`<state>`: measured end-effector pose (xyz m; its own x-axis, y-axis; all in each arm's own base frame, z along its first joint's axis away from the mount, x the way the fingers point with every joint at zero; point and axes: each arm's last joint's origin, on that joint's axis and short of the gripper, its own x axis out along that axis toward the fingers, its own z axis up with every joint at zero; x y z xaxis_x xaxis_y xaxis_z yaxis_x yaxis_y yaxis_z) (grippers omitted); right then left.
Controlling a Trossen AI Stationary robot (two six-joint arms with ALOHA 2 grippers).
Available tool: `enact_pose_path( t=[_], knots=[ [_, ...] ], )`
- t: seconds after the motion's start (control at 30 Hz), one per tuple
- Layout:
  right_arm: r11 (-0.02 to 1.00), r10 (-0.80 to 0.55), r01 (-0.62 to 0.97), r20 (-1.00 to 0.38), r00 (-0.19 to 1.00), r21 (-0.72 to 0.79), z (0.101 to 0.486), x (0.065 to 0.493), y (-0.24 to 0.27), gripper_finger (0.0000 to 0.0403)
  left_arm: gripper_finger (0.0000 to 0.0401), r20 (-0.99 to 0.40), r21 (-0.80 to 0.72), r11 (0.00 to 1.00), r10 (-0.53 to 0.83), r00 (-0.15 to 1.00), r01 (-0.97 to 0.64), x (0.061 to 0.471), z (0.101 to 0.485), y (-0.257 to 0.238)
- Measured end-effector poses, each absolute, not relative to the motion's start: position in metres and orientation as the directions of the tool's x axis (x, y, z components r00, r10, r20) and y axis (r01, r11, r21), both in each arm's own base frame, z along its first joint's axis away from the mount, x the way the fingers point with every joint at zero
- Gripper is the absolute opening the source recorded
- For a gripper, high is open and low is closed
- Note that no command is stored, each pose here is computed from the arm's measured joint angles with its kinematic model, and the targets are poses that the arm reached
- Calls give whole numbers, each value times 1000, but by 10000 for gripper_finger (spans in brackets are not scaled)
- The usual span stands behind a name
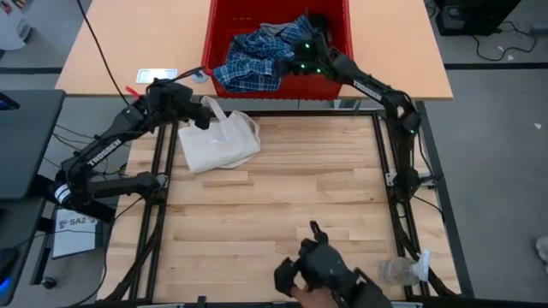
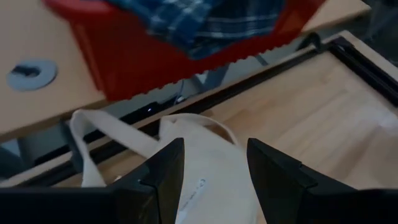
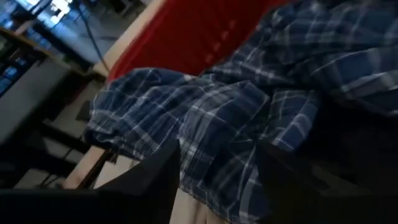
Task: Fold laundry
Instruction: Fold the blue pants
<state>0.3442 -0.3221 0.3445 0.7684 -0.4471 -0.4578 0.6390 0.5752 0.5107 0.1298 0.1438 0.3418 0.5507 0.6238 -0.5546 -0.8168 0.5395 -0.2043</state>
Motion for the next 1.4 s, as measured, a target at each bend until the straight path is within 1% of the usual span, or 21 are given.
enact_pose_path(
  t=[0.07,0.23,0.33,0.4,0.43,0.5,0.57,0.67,0.7,0.73,0.87,0.93,1.07,1.17,1.27,1.4],
  knots=[
    [592,-414,605,-443,795,533,343,348,-331,236,181,-557,-208,523,631,540,-826,128,341,145],
    [595,-352,558,-437,828,578,329,357,-347,269,181,-591,-205,506,619,518,-838,132,334,152],
    [609,-319,527,-426,847,592,324,361,-353,271,181,-617,-186,512,603,505,-839,137,328,158],
    [617,-307,516,-422,853,594,320,362,-356,257,181,-636,-159,529,591,496,-834,141,323,162],
    [621,-305,514,-421,854,592,319,363,-356,245,181,-644,-146,537,586,492,-831,143,320,164],
    [630,-303,515,-426,852,582,318,363,-356,206,181,-659,-134,543,576,484,-829,146,316,169],
    [651,-288,499,-423,859,571,318,363,-356,149,181,-673,-131,542,567,476,-830,149,312,172],
    [687,-230,428,-383,895,588,322,363,-355,41,181,-670,-132,542,568,478,-830,153,309,176],
    [703,-206,391,-357,911,594,326,363,-354,23,181,-664,-132,543,573,481,-829,154,309,178],
    [711,-193,366,-334,923,600,330,364,-353,17,181,-657,-132,546,577,485,-828,155,309,178],
    [741,-161,259,-211,964,619,361,358,-346,8,177,-623,-100,580,597,506,-808,158,313,179],
    [757,-152,214,-152,977,617,380,353,-340,7,174,-593,-58,589,629,503,-806,157,318,177],
    [796,-143,131,-27,989,591,423,337,-322,5,172,-474,89,635,705,528,-768,161,332,175],
    [838,-122,64,71,990,541,458,323,-303,5,174,-345,136,655,735,584,-744,169,345,175],
    [881,-98,15,152,983,472,489,308,-281,5,185,-199,150,691,721,664,-707,179,359,171],
    [932,-61,-34,248,967,361,525,288,-251,5,203,-61,185,778,619,783,-601,197,369,162]
  ],
)
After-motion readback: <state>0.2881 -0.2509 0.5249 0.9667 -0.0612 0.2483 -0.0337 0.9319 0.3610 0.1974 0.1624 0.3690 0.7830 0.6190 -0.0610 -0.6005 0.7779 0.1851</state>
